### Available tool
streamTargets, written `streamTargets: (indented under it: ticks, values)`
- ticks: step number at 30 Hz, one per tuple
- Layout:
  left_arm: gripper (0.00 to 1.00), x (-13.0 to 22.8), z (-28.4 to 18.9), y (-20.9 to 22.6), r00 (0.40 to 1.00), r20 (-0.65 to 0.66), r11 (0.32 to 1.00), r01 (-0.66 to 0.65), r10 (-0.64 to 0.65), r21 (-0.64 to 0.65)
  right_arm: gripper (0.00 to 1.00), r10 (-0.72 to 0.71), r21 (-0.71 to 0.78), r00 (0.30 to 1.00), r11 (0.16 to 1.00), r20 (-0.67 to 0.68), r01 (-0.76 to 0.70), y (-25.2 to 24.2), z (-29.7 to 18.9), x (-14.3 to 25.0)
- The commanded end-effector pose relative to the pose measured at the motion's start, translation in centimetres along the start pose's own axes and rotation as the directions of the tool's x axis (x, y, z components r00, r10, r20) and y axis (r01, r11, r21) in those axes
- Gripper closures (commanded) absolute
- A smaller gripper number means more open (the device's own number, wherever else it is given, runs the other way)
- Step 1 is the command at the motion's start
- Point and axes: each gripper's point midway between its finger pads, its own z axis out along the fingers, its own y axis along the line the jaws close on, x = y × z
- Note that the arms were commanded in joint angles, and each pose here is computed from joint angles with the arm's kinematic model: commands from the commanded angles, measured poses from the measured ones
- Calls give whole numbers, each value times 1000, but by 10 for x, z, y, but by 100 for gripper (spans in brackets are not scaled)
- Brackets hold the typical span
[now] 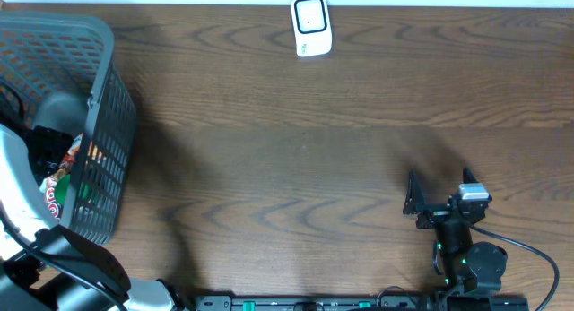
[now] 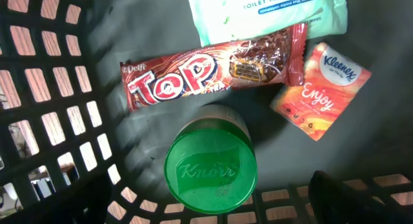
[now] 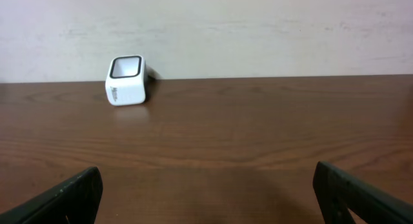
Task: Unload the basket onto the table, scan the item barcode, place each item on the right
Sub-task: 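Reach the left gripper into the basket and grasp the green-lidded jar, then lift the jar and carry it to the white scanner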
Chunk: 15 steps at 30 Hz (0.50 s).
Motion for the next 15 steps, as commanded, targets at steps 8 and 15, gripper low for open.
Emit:
streamTargets:
  ticks: [8,15]
  values:
    - [2,14,57,1,990,-143,992,-37,19,-122,1,9,-6,1000,1000,-1,-9,2,0,1]
    - [2,34,96,4,962,-273,977,-84,28,-196,1,9,-6,1000,1000,-1,-9,2,0,1]
